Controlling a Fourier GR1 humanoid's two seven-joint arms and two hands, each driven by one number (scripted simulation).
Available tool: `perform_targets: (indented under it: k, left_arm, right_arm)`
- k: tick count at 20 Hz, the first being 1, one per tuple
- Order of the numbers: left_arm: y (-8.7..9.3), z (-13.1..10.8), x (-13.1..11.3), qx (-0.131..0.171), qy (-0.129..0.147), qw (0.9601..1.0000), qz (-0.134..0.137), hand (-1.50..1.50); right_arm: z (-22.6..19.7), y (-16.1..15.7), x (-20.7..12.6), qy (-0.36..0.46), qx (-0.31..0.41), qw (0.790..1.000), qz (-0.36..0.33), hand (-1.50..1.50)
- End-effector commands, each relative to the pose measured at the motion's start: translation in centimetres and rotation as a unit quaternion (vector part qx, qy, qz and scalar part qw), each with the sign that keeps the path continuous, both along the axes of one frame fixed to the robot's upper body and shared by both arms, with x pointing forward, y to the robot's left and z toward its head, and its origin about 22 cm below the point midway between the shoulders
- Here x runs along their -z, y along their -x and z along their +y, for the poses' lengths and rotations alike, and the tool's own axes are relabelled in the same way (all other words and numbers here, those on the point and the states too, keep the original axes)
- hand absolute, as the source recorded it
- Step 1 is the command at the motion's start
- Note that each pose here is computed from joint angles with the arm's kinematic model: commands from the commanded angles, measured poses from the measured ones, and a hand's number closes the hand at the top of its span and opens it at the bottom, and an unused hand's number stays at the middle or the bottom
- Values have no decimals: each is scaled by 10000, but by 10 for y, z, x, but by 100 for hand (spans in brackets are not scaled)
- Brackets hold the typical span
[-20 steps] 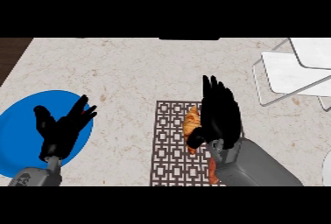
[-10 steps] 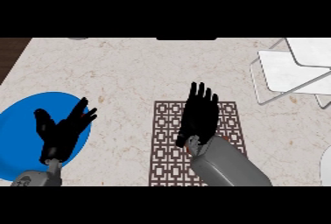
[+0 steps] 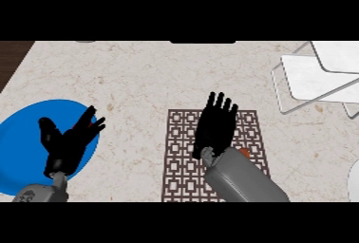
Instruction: Pick the croissant from the placemat and place it in the tiered shelf
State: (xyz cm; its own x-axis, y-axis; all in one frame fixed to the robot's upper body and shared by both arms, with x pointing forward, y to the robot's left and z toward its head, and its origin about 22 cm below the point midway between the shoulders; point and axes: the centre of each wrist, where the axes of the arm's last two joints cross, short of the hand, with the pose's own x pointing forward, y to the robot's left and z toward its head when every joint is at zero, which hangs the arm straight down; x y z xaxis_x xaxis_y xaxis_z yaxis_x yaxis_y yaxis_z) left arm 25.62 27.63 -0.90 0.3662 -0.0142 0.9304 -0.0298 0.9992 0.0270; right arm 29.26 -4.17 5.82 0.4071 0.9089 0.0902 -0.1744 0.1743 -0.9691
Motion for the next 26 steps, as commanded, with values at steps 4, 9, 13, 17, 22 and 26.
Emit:
perform_targets:
  k: [4,9,13,17,22,26]
  left_arm:
    - [13,22,11,-226,-185,9987,427,0]
    - [5,7,14,-219,-135,9986,453,0]
    - [4,21,16,-302,-76,9988,388,0]
    - [-4,0,17,-230,-92,9991,340,0]
    - [4,18,19,-213,-110,9988,436,0]
    - [15,4,20,-103,-73,9993,339,0]
  right_arm:
    - [6,2,6,350,1108,9928,286,-150]
    - [2,7,28,672,1220,9900,244,-150]
    - [0,-12,17,710,1250,9896,78,-150]
    - [3,-8,35,557,1225,9909,-61,-150]
    - [-4,-10,44,532,1110,9924,24,-150]
    - [-10,-21,48,503,1017,9935,112,-150]
